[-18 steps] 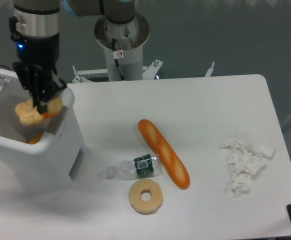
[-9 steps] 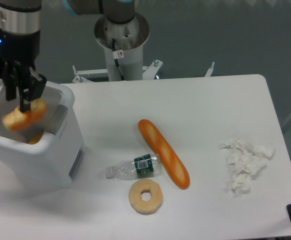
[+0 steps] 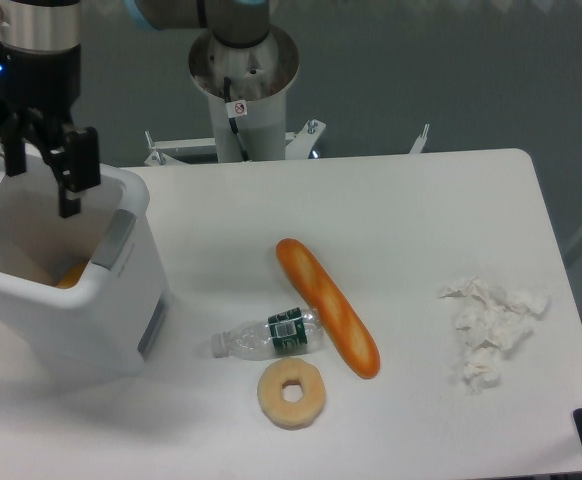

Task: Place the round bread in the trash can

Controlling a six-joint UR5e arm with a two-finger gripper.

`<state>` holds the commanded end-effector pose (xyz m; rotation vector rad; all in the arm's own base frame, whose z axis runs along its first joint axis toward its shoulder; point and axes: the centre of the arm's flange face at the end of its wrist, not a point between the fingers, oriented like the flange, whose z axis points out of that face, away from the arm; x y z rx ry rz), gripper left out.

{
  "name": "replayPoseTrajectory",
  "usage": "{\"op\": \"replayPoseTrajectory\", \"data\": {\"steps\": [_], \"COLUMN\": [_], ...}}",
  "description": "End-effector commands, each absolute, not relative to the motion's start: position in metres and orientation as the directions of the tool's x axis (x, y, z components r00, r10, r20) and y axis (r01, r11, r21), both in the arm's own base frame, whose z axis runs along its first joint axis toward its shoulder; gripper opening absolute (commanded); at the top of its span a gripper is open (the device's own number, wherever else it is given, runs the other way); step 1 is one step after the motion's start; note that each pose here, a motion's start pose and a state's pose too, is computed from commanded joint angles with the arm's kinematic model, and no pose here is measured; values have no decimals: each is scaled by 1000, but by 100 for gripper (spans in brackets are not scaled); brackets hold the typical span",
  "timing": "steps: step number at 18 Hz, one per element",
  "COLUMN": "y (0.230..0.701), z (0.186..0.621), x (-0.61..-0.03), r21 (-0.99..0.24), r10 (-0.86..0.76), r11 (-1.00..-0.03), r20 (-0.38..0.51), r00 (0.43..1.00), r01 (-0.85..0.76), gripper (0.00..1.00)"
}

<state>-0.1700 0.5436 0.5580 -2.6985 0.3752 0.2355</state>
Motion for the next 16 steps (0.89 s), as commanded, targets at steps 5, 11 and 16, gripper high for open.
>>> {"op": "replayPoseTrajectory", "data": {"steps": [5,11,16], "y": [516,447,405], "z": [508,450,409], "x": [-288,-417,-483], "r21": [-262,-177,-140], "r10": [-205,-208,-286], "r11": [-933,-957,-944], "r20": [-173,-128,-103], "r00": [963,970,953], "r01": [-246,-229,-298], "gripper": [100,100,100]}}
